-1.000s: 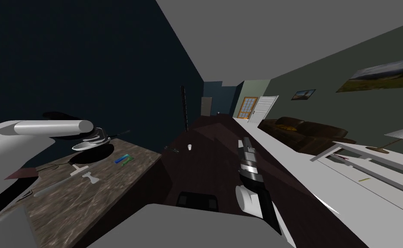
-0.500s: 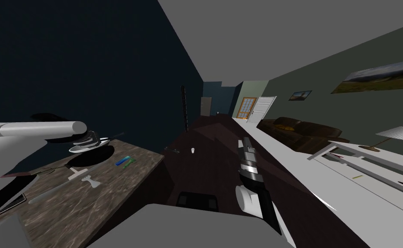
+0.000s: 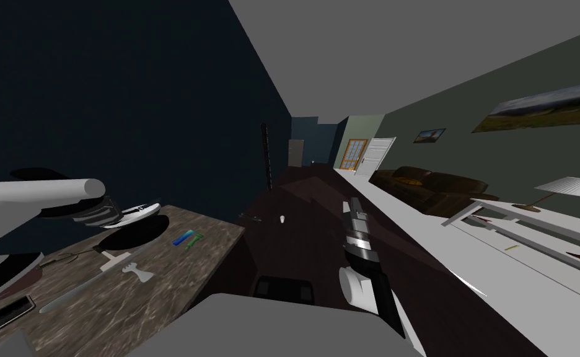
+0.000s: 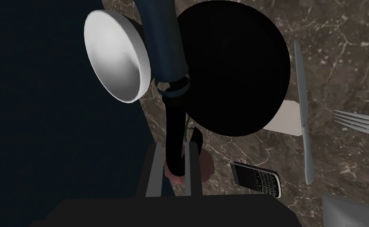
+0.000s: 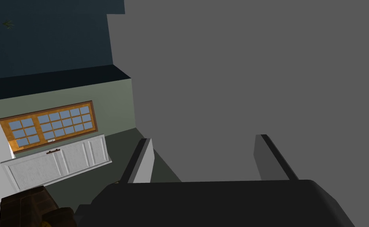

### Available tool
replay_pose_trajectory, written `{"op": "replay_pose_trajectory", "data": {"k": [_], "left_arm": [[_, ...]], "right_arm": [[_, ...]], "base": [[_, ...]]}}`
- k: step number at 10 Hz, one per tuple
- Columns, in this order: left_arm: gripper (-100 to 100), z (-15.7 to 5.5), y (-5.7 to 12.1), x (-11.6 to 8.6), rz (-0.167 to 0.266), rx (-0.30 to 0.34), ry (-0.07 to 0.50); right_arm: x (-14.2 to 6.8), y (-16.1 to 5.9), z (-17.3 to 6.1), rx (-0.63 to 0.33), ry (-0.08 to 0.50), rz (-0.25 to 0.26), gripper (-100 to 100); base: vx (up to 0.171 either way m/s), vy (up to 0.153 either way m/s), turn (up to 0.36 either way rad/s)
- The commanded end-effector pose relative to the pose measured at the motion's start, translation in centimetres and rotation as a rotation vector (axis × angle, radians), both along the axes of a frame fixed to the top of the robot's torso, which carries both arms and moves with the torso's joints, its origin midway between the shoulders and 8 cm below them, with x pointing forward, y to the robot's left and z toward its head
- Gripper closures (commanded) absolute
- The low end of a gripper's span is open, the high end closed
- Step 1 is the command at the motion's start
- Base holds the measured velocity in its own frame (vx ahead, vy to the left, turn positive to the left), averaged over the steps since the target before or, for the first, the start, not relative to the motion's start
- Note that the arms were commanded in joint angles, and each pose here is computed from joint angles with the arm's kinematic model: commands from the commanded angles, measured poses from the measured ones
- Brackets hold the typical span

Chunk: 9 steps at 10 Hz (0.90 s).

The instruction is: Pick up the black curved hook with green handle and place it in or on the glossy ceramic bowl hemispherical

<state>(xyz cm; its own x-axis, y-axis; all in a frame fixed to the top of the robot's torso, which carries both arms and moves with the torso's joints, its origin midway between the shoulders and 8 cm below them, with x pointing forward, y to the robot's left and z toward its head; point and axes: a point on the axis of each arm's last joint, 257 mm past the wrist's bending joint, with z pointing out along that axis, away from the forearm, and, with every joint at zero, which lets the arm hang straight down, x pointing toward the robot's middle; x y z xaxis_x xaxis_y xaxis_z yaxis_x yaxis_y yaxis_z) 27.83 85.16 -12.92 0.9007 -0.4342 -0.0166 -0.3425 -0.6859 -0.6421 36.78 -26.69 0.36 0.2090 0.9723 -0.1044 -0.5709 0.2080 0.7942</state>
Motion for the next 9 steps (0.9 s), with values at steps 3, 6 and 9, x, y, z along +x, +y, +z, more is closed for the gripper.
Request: {"op": "replay_pose_trajectory", "data": {"k": [3,6,9], "left_arm": [[100,-0.8,0.3,-1.4,0.039,-0.022,0.019],[-100,-1.0,0.4,-1.9,0.049,-0.028,0.025],[-100,-1.0,0.3,-1.8,0.049,-0.028,0.025]], "right_arm": [[0.0,0.0,0.0,0.000,0.000,0.000,0],[0.0,0.0,0.0,0.000,0.000,0.000,0],[0.0,0.0,0.0,0.000,0.000,0.000,0]], "base": [[0.021,0.069,-0.003],[0.005,0.027,-0.002],[0.000,0.000,0.000]]}}
